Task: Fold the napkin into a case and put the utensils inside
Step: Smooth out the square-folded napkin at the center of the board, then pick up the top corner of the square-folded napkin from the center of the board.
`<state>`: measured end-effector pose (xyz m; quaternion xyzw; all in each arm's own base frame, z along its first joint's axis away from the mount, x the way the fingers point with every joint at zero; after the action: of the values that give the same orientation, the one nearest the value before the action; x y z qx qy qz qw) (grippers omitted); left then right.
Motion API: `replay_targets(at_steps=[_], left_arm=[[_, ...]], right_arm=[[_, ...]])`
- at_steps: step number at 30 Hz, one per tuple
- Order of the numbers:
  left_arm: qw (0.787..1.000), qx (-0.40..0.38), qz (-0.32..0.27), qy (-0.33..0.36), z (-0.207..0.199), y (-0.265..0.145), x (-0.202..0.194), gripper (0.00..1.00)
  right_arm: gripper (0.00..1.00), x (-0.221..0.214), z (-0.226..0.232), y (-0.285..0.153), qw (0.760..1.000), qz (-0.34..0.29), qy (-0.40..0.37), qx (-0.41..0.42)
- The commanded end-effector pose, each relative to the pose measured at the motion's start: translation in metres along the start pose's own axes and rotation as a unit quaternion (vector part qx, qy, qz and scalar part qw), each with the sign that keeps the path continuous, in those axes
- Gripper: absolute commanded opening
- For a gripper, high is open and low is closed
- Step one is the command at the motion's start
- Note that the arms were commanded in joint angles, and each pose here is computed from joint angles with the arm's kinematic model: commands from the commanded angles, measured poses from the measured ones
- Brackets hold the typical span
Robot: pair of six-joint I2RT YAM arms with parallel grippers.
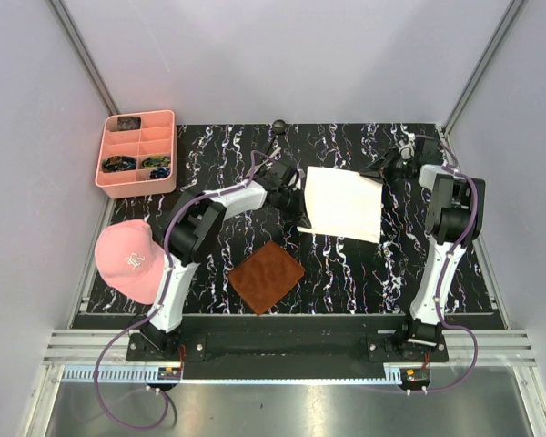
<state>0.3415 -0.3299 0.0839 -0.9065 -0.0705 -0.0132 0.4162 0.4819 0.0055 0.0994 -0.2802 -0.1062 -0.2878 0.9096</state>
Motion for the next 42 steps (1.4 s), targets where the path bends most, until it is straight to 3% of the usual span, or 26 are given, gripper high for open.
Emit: replay_targets(at_steps=[1, 5, 14, 17, 20, 22, 23, 26, 30, 37, 42], left_arm=[[0.999, 0.034, 0.009, 0.009, 0.022, 0.005, -0.007, 0.10], [0.999, 0.041, 0.013, 0.004, 0.029, 0.004, -0.005, 0.10], [0.999, 0.039, 0.021, 0.009, 0.029, 0.000, -0.008, 0.10], [0.999, 0.031, 0.013, 0.018, 0.021, -0.008, -0.007, 0.11], [0.999, 0.002, -0.007, 0.032, -0.002, -0.031, -0.002, 0.18], [0.999, -0.016, -0.021, 0.042, -0.016, -0.043, 0.003, 0.25], [0.998, -0.024, -0.033, 0.048, -0.024, -0.052, 0.006, 0.31], [0.996, -0.033, -0.057, 0.056, -0.035, -0.059, 0.019, 0.37], [0.997, -0.035, -0.048, 0.046, -0.031, -0.046, 0.033, 0.33], [0.999, -0.022, -0.027, 0.023, -0.012, -0.020, 0.030, 0.29], [0.999, -0.016, -0.025, 0.020, -0.005, -0.016, 0.023, 0.29]], right_arm=[[0.19, 0.018, -0.019, -0.003, 0.999, -0.022, -0.026, 0.016], [0.18, 0.023, -0.049, -0.001, 1.000, -0.024, -0.010, 0.001], [0.18, 0.058, -0.051, -0.001, 0.998, -0.041, -0.011, -0.035], [0.20, 0.073, -0.026, -0.014, 0.998, -0.052, -0.023, -0.037], [0.24, 0.076, -0.003, -0.039, 0.990, -0.083, -0.014, -0.111], [0.37, 0.062, 0.016, -0.062, 0.983, -0.099, 0.007, -0.155], [0.39, 0.041, 0.006, -0.066, 0.976, -0.094, 0.040, -0.194], [0.47, -0.002, 0.018, -0.089, 0.970, -0.075, 0.075, -0.220], [0.54, -0.059, 0.029, -0.103, 0.973, -0.031, 0.060, -0.222], [0.47, -0.127, 0.020, -0.118, 0.972, 0.011, 0.037, -0.230], [0.31, -0.147, 0.008, -0.103, 0.975, 0.051, 0.046, -0.213]])
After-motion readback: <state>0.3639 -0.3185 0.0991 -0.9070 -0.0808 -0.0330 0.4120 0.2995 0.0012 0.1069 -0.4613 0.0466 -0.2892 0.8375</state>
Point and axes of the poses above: each gripper's point midway between its finger pads, its own y axis out along the fingers, its own z axis along the line the jaws close on, x = y × z, the point moved 8 cm from there along -y, back along the fingers, and after that the axes turned 10 degrees about -y, right-handed, at the moved point
